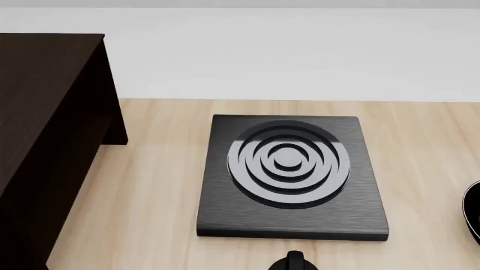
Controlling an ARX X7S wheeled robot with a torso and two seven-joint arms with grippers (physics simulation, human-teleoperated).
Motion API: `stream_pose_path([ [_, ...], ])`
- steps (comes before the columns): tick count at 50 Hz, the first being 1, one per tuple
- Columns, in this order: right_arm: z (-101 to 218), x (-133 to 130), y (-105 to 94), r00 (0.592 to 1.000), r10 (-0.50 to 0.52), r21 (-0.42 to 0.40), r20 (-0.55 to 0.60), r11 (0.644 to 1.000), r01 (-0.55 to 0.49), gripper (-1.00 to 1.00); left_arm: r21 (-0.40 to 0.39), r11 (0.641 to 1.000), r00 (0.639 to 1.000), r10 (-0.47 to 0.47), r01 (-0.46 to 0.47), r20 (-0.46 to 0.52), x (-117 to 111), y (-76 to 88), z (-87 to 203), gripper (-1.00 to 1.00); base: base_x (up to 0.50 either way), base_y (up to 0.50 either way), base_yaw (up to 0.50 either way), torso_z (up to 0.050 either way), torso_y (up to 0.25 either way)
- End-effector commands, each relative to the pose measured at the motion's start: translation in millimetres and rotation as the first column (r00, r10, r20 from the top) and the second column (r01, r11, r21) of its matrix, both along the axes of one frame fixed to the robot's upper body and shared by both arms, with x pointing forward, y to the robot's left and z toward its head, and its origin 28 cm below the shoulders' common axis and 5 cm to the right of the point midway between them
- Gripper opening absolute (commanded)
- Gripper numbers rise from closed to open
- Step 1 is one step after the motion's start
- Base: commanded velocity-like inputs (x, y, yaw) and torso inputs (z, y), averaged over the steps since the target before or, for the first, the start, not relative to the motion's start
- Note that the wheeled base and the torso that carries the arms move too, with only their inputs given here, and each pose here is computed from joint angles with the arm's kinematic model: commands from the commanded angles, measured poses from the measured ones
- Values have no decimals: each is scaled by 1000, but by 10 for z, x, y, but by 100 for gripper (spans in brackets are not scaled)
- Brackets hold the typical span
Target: Put the frying pan under the cabinet shelf.
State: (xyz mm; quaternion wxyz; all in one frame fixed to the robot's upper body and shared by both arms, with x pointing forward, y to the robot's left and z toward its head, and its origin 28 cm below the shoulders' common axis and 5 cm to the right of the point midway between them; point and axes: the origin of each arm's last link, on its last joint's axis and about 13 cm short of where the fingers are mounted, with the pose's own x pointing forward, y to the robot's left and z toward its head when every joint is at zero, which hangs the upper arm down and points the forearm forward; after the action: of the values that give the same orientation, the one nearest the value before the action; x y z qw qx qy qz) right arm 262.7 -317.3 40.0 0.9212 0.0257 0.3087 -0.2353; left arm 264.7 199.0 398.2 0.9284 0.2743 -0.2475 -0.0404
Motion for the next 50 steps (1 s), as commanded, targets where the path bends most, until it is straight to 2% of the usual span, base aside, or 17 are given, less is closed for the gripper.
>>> stream_pose_path([
  [1,-86,-50,-42,1000,-21,13,-18,1000,22,100,2,1000,1000,0,0,1,4,-8,5,100,0,0,0,0,0],
  [14,-80,-85,-59,999,-32,3,-14,999,32,100,0,1000,1000,1,-1,4,-14,-4,14,100,0,0,0,0,0],
  [15,-61,-83,-56,1000,-30,-8,-3,1000,30,-100,-1,1000,1000,1,-1,7,-21,-4,20,100,0,0,0,0,0],
  [36,473,-67,80,993,45,-64,106,997,-38,-100,-10,1000,999,12,-11,47,-187,53,174,100,0,0,0,0,1],
  [50,1051,-88,224,974,129,-147,185,984,-103,-100,-25,999,998,22,-20,63,-247,132,211,100,0,0,0,0,1],
])
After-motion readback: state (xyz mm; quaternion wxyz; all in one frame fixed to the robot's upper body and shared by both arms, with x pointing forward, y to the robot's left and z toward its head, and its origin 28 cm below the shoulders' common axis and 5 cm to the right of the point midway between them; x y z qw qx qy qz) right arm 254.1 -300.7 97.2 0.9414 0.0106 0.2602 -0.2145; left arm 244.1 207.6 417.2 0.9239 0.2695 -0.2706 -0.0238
